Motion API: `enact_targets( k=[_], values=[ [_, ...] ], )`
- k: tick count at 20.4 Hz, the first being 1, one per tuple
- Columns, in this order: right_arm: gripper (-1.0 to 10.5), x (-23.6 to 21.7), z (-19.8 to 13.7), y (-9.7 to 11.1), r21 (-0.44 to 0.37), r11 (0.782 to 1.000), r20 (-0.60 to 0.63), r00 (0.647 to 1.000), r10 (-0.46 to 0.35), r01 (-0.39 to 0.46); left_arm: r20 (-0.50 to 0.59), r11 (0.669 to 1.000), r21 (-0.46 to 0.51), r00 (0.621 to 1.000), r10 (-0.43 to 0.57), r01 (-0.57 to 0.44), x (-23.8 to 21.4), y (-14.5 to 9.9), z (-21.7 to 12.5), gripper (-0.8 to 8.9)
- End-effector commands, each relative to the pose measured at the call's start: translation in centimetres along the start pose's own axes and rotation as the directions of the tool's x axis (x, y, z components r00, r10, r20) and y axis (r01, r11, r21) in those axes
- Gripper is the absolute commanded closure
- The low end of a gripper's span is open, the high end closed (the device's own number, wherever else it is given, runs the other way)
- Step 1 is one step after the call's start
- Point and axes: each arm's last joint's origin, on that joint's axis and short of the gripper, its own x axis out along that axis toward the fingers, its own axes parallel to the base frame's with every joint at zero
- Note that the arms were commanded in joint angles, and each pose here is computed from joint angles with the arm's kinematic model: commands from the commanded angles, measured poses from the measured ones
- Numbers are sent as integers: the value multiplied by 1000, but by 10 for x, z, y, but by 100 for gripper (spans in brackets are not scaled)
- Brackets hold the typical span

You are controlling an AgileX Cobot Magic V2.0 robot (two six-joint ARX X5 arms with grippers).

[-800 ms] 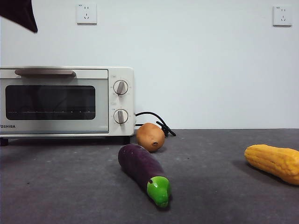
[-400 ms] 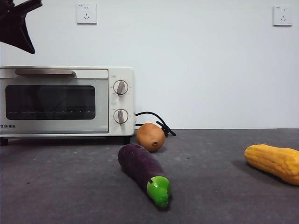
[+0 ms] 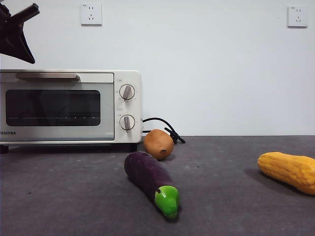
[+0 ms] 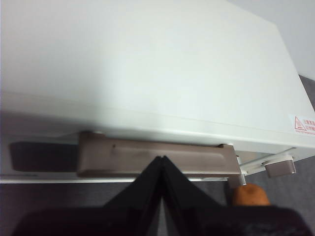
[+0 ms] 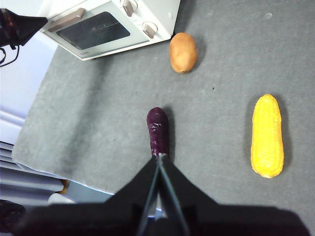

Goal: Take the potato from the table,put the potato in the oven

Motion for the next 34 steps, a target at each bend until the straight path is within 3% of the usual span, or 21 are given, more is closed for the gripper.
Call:
enact_targets(
  k=[1, 12, 19, 21, 25, 34],
  values=[
    [946, -1, 1, 1, -28, 1000, 7, 1000, 4, -4, -19, 1000, -30, 1000, -8, 7, 12, 7, -1, 818],
    [946, 1, 2, 0, -23, 1000, 0, 1000, 3, -3, -59, 998, -55, 998, 17, -20, 28, 17, -7, 819],
    [946, 0, 1, 0, -22, 1000, -2, 1000, 6, -6, -189, 994, -16, 976, 106, -111, 27, 20, -22, 819],
    [946, 0, 0, 0, -15, 1000, -14, 1000, 15, -16, -244, 990, 1, 960, 135, -139, 26, 20, -28, 819],
    [946, -2, -5, 2, -16, 1000, -27, 999, 18, -19, -322, 958, 141, 903, 284, -251, 27, 15, -40, 819],
    [946, -35, -38, 19, -72, 997, 65, 997, 35, -31, -373, 908, 286, 838, 399, -305, 35, -14, -59, 819]
  ],
)
